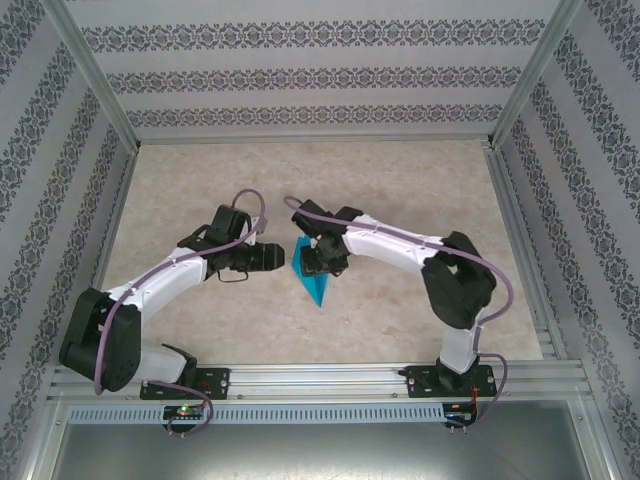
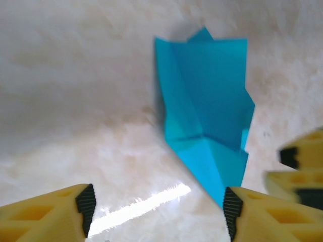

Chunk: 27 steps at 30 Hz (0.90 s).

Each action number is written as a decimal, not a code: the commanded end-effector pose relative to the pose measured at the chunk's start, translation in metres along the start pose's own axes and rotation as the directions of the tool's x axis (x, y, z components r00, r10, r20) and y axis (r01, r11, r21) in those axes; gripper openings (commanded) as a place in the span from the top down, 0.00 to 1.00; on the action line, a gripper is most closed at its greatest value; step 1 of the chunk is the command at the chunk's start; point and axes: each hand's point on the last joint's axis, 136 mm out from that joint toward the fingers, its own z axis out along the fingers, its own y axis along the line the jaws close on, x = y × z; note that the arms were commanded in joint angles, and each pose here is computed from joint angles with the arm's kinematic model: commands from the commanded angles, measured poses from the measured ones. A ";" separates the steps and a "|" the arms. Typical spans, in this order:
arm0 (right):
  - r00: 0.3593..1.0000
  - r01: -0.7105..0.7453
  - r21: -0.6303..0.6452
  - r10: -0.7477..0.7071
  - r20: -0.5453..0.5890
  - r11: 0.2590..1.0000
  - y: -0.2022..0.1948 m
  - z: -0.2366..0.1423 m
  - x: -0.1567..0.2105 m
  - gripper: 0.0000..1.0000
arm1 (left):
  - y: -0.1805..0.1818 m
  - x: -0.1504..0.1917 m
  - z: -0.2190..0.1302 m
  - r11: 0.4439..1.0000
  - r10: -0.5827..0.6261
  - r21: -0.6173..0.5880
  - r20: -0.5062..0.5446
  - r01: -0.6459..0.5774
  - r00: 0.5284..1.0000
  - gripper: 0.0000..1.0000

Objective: Fold a paper plane with a square sheet of paper (pick it up from the middle)
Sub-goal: Reset both arms

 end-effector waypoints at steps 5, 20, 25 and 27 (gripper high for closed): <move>0.987 0.074 0.031 -0.078 0.143 0.997 -0.041 -0.040 -0.021 0.46 | 0.070 -0.050 -0.040 0.927 0.085 -0.374 0.219 0.003 0.972 0.14; 0.753 -0.076 0.164 -0.051 0.656 0.984 -0.180 -0.104 -0.075 0.14 | 0.173 -0.089 -0.056 0.817 0.168 -0.565 0.422 0.114 0.891 0.00; 0.695 -0.149 0.277 -0.099 0.712 0.949 -0.230 -0.111 -0.071 0.03 | 0.190 -0.094 -0.041 0.794 0.189 -0.600 0.400 0.100 0.897 0.00; 0.658 -0.171 0.273 -0.097 0.747 0.947 -0.244 -0.112 -0.068 0.02 | 0.193 -0.097 -0.031 0.798 0.198 -0.596 0.404 0.093 0.893 0.00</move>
